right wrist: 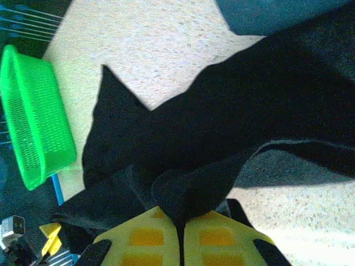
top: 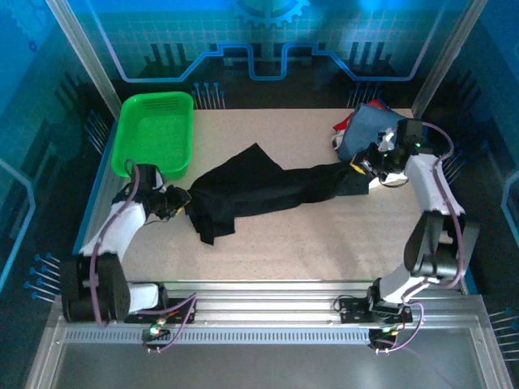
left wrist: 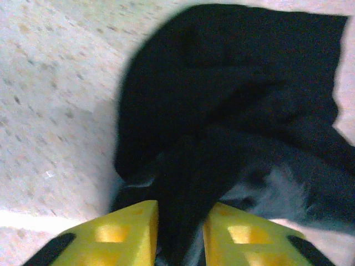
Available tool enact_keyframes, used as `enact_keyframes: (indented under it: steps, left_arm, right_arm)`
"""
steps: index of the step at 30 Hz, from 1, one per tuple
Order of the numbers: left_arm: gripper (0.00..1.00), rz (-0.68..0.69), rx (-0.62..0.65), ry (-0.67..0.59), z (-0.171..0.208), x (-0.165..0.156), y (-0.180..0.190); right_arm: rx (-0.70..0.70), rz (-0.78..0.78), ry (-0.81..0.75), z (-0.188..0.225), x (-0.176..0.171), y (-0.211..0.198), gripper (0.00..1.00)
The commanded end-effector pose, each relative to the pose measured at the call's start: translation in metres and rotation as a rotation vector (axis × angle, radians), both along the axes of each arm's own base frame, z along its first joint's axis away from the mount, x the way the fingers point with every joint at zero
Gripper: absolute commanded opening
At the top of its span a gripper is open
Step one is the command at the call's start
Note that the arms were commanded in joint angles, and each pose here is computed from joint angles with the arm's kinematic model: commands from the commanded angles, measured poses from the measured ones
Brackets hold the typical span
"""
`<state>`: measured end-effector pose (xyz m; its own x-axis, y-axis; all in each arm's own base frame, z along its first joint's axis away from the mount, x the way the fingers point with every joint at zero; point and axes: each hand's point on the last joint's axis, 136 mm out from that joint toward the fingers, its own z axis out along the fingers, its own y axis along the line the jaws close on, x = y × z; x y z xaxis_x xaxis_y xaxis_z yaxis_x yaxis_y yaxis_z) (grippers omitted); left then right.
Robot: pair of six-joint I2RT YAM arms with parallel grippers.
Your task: Fold and stack the t-shirts
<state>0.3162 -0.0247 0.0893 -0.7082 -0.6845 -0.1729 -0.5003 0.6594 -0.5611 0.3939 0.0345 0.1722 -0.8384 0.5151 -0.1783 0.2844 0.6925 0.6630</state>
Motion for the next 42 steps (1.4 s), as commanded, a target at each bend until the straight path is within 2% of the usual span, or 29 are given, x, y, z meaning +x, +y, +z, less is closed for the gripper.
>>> enact_keyframes:
  steps: [1,3,6,9,11,15,19,22,26,30,39,42]
  left_arm:
    - [0.42,0.020,0.047,-0.011,-0.004,0.027,0.019]
    - [0.52,0.043,0.062,-0.014,0.001,0.031,0.025]
    - [0.70,0.088,0.072,-0.061,0.032,0.027,0.028]
    - [0.76,0.074,0.049,-0.084,0.066,0.005,0.011]
    - [0.78,0.040,0.097,-0.044,0.079,-0.022,-0.002]
    - [0.79,0.062,0.140,0.102,0.073,-0.085,-0.005]
    - [0.79,0.059,0.104,0.152,0.058,-0.115,-0.019]
    - [0.77,0.057,0.053,0.170,0.040,-0.115,-0.034]
    - [0.72,0.045,-0.062,0.130,0.029,-0.098,-0.063]
    - [0.65,0.019,-0.026,0.200,0.007,-0.099,-0.069]
    - [0.54,0.001,-0.012,0.216,-0.008,-0.089,-0.077]
    - [0.48,-0.014,-0.007,0.261,-0.021,-0.094,-0.079]
  right_arm:
    - [0.012,0.051,-0.005,-0.013,0.021,0.011,0.17]
    - [0.014,0.052,-0.001,-0.021,0.028,0.012,0.27]
    - [0.002,0.067,-0.012,-0.021,0.033,0.012,0.57]
    - [-0.020,0.095,-0.032,-0.014,0.026,0.012,0.75]
    - [-0.039,0.106,-0.043,-0.009,0.016,0.012,0.98]
    - [-0.057,0.126,-0.073,0.000,-0.008,0.015,1.00]
    - [-0.083,0.120,-0.059,-0.002,-0.034,0.014,1.00]
    - [-0.063,0.121,-0.047,-0.009,-0.045,0.017,1.00]
    - [-0.052,0.133,-0.030,-0.016,-0.051,0.019,1.00]
    - [-0.054,0.139,-0.034,-0.016,-0.054,0.020,1.00]
    - [-0.060,0.145,-0.028,-0.021,-0.064,0.021,1.00]
    - [-0.063,0.142,-0.026,-0.022,-0.065,0.020,1.00]
